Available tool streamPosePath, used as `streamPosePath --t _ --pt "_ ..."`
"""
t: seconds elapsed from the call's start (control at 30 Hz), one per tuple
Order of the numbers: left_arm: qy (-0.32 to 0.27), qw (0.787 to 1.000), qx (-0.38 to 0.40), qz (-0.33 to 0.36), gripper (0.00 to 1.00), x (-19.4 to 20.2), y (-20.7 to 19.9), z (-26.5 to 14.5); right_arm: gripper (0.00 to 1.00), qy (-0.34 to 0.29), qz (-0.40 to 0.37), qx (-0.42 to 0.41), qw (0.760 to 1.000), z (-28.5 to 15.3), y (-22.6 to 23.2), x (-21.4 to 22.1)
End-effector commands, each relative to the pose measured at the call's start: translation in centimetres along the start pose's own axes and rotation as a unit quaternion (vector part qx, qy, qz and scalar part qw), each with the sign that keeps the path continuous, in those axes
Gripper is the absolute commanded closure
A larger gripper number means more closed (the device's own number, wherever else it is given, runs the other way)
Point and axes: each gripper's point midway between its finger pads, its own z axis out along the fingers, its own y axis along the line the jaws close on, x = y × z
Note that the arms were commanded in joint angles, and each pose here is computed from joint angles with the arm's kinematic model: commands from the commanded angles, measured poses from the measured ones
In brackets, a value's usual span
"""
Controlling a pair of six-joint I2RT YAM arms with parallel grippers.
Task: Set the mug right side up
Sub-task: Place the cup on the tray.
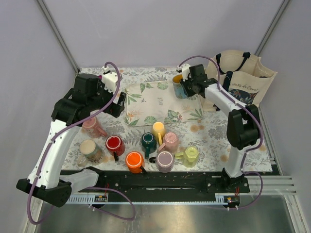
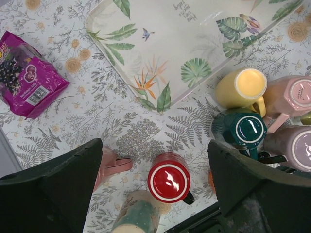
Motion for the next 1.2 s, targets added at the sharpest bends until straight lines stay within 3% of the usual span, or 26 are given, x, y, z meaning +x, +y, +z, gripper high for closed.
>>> streamPosePath --t 0.0,0.5,1.0,1.17 --pt "-0.013 1.0 -0.012 0.007 0.08 -0.2 0.6 -0.6 1.0 -0.14 0.004 0.045 0.989 -1.1 -3.2 -9.6" --pt "0.018 1.0 -0.011 0.015 0.08 0.3 1.3 0.7 1.0 -0.127 -0.016 -0.011 0.992 4.7 -9.1 -9.6" --pt "0.03 0.999 -0.013 0.005 0.08 0.0 2.2 1.7 1.0 -0.078 -0.023 -0.082 0.993 8.0 -7.5 -6.2" --pt "0.032 0.999 -0.01 0.003 0.08 0.1 2.1 1.8 0.93 -0.058 -0.033 -0.069 0.995 8.8 -8.0 -5.1"
